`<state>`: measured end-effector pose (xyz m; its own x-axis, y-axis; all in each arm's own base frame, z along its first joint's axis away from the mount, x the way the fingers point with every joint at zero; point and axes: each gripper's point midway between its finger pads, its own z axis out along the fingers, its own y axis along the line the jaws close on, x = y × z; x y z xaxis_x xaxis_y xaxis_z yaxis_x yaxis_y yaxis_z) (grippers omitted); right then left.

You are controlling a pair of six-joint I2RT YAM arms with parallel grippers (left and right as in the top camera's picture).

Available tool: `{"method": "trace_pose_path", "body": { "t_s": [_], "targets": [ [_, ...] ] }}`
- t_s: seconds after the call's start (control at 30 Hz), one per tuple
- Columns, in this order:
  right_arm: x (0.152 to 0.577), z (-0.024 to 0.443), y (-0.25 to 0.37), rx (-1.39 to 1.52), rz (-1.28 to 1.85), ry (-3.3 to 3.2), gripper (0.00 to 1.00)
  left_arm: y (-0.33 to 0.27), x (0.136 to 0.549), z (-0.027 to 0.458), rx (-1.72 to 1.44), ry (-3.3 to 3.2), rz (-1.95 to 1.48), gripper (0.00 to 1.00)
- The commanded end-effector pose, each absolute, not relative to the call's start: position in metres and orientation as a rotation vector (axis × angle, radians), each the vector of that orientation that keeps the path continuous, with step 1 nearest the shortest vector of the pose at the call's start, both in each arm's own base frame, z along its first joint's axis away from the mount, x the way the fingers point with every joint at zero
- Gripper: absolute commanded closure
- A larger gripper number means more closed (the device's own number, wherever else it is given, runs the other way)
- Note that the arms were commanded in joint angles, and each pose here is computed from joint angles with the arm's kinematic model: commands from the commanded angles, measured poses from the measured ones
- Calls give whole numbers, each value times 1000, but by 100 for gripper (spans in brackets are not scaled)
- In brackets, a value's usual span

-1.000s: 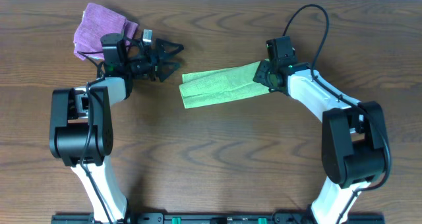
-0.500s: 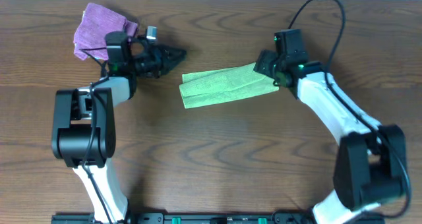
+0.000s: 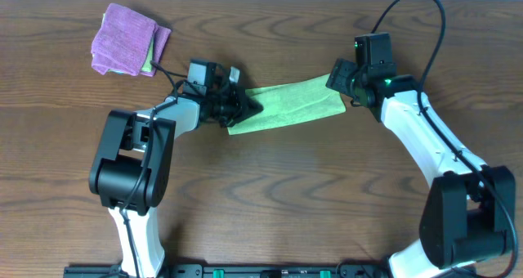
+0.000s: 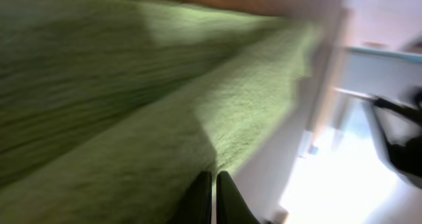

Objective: Fold the cloth

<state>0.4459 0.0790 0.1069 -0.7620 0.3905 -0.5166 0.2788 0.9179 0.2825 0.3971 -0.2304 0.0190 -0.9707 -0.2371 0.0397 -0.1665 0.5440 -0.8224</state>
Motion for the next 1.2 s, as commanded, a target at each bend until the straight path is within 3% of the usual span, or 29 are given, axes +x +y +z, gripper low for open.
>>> {"method": "trace_pose_path", "body": {
  "t_s": [0.0, 0.23, 0.7, 0.9, 0.93, 0.97, 1.0, 1.17],
  "targets": [
    [450, 105, 77, 431, 223, 2492, 31, -215, 402, 2, -302, 2733, -1105, 94],
    [456, 59, 87, 423, 261, 2569, 28, -203, 382, -25, -289, 2859, -810, 94],
    [459, 15, 98, 415, 316, 2635, 31, -199, 375, -29, -308, 2894, -771, 94],
    [460, 2, 112, 388, 413, 2653, 54, -198, 374, -29, -309, 2898, -769, 94],
    [460, 1, 114, 384, 428, 2656, 66, -198, 374, -29, -310, 2900, -769, 94],
    [459, -1, 114, 384, 430, 2659, 86, -198, 374, -30, -310, 2901, -768, 94],
    [459, -1, 114, 375, 427, 2660, 99, -198, 374, -30, -311, 2902, -768, 94],
    [464, 16, 117, 260, 433, 2624, 99, -194, 374, -28, -328, 2904, -768, 94]
  ]
}}
